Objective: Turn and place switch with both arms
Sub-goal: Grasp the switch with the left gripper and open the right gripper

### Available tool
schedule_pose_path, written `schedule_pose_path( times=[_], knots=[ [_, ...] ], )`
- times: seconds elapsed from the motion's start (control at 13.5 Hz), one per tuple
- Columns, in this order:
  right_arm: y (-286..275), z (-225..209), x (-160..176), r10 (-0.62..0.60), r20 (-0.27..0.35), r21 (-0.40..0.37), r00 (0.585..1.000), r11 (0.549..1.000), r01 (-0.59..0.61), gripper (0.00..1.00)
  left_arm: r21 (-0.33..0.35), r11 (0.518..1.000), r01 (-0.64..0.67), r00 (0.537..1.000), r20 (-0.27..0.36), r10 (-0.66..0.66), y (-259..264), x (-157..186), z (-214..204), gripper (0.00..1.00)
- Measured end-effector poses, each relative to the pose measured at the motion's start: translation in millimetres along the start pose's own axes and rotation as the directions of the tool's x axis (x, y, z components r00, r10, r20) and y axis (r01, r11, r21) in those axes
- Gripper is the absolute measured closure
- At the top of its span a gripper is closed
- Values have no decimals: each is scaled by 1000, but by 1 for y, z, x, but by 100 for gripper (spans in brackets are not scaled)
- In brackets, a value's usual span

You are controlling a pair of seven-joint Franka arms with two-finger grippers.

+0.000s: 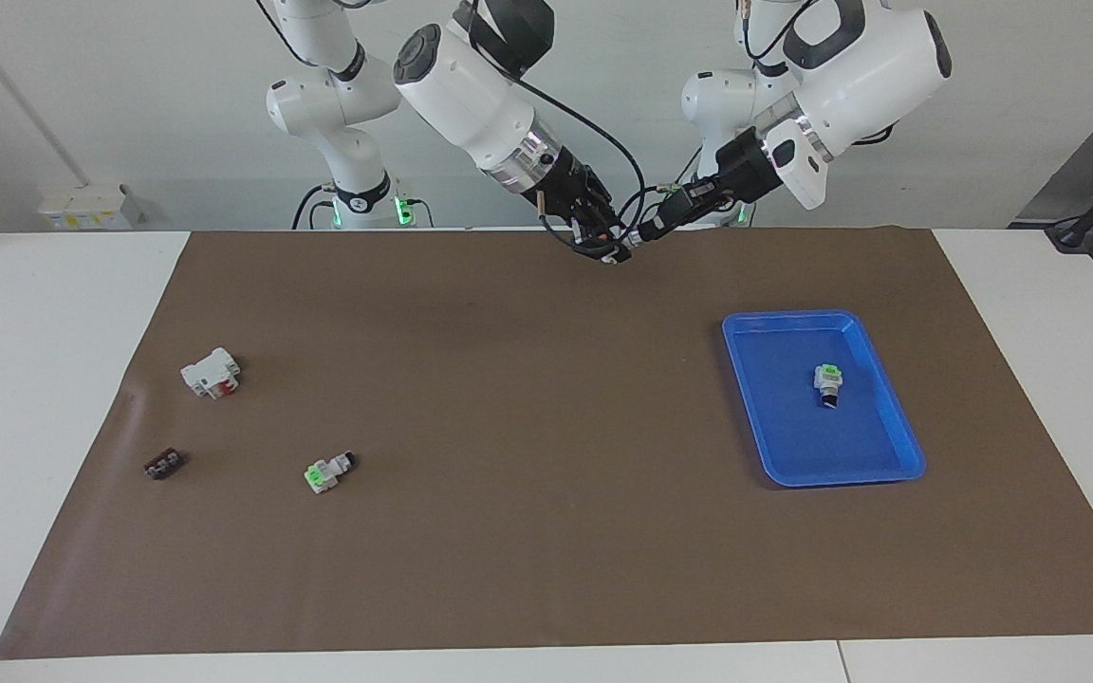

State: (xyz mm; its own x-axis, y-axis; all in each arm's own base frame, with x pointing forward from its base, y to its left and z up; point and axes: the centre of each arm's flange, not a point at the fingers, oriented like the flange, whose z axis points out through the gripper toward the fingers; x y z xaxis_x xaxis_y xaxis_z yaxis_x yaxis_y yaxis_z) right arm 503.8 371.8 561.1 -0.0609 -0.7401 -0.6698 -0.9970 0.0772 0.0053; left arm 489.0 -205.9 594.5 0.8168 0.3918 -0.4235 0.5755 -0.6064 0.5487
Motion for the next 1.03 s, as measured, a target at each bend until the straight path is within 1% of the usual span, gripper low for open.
schedule_pose_path(
  times=[0.07, 0.15, 0.22, 0.3, 0.37, 0.44, 0.59, 0.81, 1.03],
  knots=[
    [0, 0, 0, 0, 0, 0, 1000, 1000, 0, 59, 0, 1000, -4, 1000, 0, 4, 0, 0, 0, 70],
    [0, 0, 0, 0, 0, 0, 1000, 1000, 0, 59, 0, 1000, -13, 1000, 0, 13, 0, -1, 0, 75],
    [0, 0, 0, 0, -1, 0, 1000, 1000, 0, 59, 0, 1000, -21, 1000, 0, 21, 0, -1, 0, 75],
    [0, 0, 0, 0, -1, 0, 1000, 1000, 0, 59, 0, 1000, -26, 1000, 0, 26, 1, -2, 0, 81],
    [0, 0, 0, 0, -1, 0, 1000, 1000, 0, 59, 0, 999, -32, 999, 0, 32, 1, -2, 0, 81],
    [0, 1, 1, 0, -2, -1, 1000, 1000, 0, 59, -2, 999, -40, 999, -1, 40, 1, -2, 0, 89],
    [0, 1, 1, 0, -2, -1, 1000, 1000, 0, 59, -2, 999, -54, 999, -1, 54, 1, -2, 0, 90],
    [0, 1, 0, 0, -2, -1, 1000, 1000, 0, 59, -2, 993, -114, 993, -1, 114, 1, -2, 0, 90],
    [0, 1, 1, 0, -2, -2, 1000, 1000, 0, 59, -2, 979, -204, 979, -1, 204, 1, -2, 0, 90]
  ],
)
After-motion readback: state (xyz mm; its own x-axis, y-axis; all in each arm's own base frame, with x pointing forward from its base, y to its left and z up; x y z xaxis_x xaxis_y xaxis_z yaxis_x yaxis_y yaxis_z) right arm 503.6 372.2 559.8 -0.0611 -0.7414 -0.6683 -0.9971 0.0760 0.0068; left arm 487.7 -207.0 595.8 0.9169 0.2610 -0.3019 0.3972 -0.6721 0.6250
